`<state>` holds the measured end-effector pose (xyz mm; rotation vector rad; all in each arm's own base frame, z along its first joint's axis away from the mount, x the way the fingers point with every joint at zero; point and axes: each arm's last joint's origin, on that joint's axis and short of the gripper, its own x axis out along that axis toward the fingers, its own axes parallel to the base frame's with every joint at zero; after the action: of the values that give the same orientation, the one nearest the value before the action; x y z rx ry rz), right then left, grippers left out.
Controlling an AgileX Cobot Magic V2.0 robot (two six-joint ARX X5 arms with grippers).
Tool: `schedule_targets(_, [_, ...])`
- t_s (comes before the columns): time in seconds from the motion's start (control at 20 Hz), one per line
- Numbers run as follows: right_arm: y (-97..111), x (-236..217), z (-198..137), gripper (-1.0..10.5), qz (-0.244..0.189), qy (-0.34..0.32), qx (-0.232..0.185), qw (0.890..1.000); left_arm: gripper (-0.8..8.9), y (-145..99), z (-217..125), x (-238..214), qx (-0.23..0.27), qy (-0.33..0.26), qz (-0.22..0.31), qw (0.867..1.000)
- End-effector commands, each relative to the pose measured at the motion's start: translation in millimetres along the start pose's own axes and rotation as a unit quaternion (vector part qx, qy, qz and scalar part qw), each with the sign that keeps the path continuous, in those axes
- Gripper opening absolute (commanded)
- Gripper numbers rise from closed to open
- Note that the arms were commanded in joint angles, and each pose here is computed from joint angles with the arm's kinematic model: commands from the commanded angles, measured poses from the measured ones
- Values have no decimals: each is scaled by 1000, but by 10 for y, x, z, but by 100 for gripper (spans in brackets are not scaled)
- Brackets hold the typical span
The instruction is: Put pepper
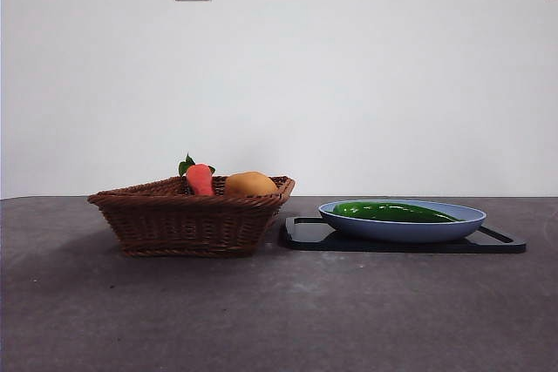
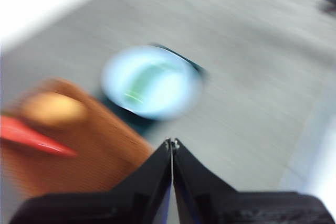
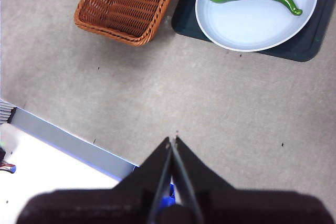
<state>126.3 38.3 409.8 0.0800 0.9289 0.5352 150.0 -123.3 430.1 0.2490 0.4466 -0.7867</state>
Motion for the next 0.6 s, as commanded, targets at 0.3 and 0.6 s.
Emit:
schedule_targets(0.3, [13, -28, 18, 11, -1, -1, 2, 1000, 8, 452, -63, -612, 20, -227, 210, 951])
schedule_targets(0.6, [13, -28, 18, 11, -1, -1, 2, 1000, 8, 419, -1106, -701, 31, -308, 358, 881])
